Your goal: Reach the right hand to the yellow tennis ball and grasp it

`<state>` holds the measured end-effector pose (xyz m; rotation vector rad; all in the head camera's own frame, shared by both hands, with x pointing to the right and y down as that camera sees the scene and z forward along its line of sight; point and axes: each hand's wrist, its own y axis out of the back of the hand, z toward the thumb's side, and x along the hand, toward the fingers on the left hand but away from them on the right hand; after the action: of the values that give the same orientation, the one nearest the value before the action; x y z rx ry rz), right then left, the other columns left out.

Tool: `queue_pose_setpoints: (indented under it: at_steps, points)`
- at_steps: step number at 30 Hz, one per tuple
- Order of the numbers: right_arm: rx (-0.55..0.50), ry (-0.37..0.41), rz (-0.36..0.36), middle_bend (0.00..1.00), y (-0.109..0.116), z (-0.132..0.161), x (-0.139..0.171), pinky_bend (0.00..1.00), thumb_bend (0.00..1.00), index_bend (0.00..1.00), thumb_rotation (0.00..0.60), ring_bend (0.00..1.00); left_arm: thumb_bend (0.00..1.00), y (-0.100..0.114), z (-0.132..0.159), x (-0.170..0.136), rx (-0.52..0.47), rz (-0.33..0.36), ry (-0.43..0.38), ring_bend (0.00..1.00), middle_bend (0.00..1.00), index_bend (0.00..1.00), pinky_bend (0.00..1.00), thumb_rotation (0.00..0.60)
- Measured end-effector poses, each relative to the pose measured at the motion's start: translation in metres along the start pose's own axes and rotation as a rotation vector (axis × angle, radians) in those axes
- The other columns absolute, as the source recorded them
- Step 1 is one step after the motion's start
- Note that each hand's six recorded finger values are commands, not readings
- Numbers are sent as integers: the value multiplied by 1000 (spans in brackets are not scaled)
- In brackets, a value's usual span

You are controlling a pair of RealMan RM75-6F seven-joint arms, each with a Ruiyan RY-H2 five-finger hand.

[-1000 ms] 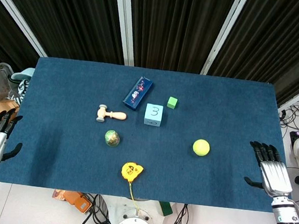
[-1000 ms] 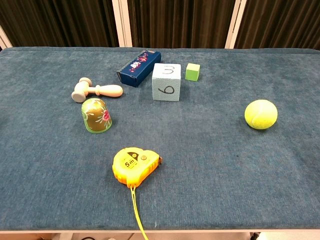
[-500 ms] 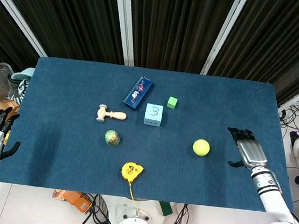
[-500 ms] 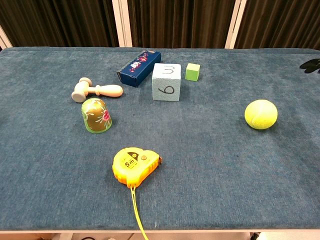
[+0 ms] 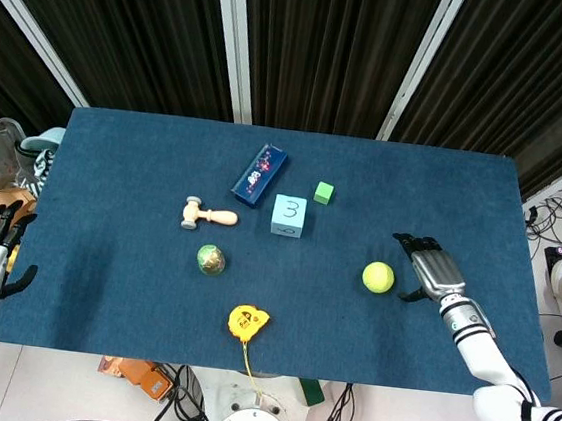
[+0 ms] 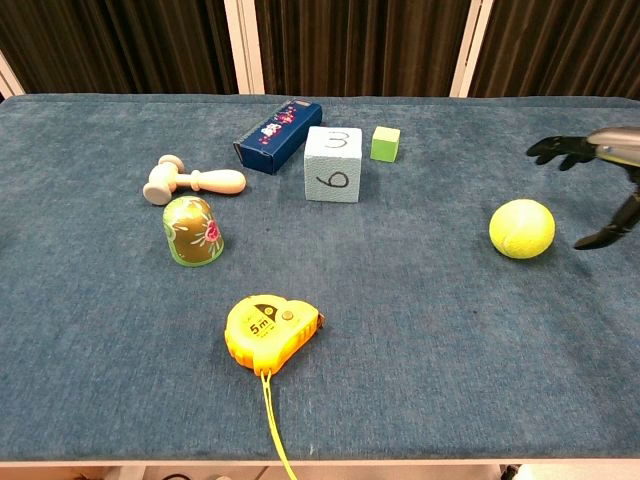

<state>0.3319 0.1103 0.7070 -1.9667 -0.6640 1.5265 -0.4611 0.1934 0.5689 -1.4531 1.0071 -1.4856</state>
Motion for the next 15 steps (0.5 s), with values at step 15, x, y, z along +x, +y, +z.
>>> queue_pose_setpoints:
  at_steps: [15]
  points:
    - [-20,93,52,263,-16,39,-21,230,222,181,600,302,267,-2,2,0,4,-9,-10,0,0,139,119,600]
